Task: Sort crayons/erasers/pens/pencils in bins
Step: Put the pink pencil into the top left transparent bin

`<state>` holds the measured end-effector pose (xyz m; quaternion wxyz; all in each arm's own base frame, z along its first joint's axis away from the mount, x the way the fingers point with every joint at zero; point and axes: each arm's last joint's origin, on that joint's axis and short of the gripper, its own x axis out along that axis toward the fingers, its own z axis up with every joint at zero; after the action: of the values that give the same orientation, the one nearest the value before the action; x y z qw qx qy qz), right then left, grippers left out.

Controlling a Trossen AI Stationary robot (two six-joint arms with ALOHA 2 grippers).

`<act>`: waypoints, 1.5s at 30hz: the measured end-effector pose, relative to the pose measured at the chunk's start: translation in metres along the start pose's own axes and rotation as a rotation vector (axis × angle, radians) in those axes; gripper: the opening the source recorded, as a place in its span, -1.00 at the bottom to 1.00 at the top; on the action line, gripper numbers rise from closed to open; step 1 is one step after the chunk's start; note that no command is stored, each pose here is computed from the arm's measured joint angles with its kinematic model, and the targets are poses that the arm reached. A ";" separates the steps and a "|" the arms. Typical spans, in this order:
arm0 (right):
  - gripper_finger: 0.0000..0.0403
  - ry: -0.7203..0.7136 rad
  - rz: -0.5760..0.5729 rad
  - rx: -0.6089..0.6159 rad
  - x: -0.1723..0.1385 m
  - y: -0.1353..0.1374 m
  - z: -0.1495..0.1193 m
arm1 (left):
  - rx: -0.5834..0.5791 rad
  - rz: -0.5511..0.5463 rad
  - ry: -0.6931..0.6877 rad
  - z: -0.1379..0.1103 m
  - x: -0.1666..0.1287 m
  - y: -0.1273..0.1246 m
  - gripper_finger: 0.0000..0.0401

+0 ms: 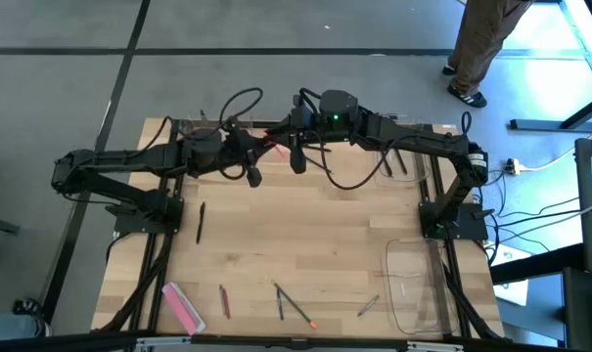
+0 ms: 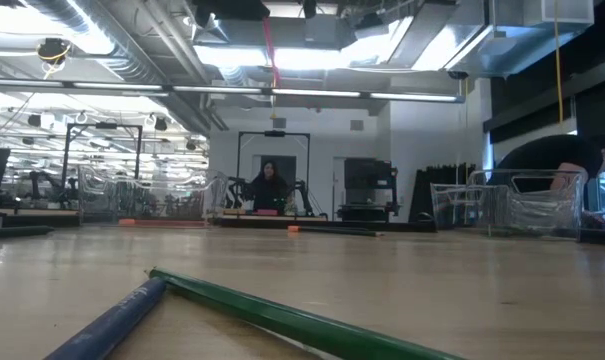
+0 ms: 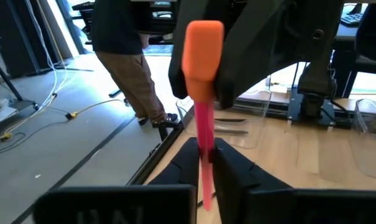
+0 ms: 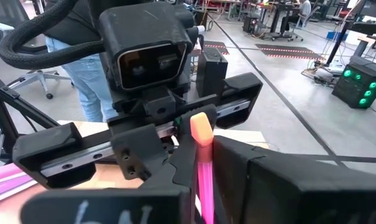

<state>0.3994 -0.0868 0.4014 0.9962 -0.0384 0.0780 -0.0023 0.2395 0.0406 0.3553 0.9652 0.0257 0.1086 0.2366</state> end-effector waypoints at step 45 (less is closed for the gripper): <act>-0.24 0.557 -0.050 0.042 -0.089 0.006 -0.010 | -0.035 0.468 0.614 -0.059 -0.011 0.095 -1.00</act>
<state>0.3101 -0.0802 0.4046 0.9367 -0.0177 0.3476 -0.0387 0.1740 0.1199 0.3093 0.8081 -0.0389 0.3796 0.4487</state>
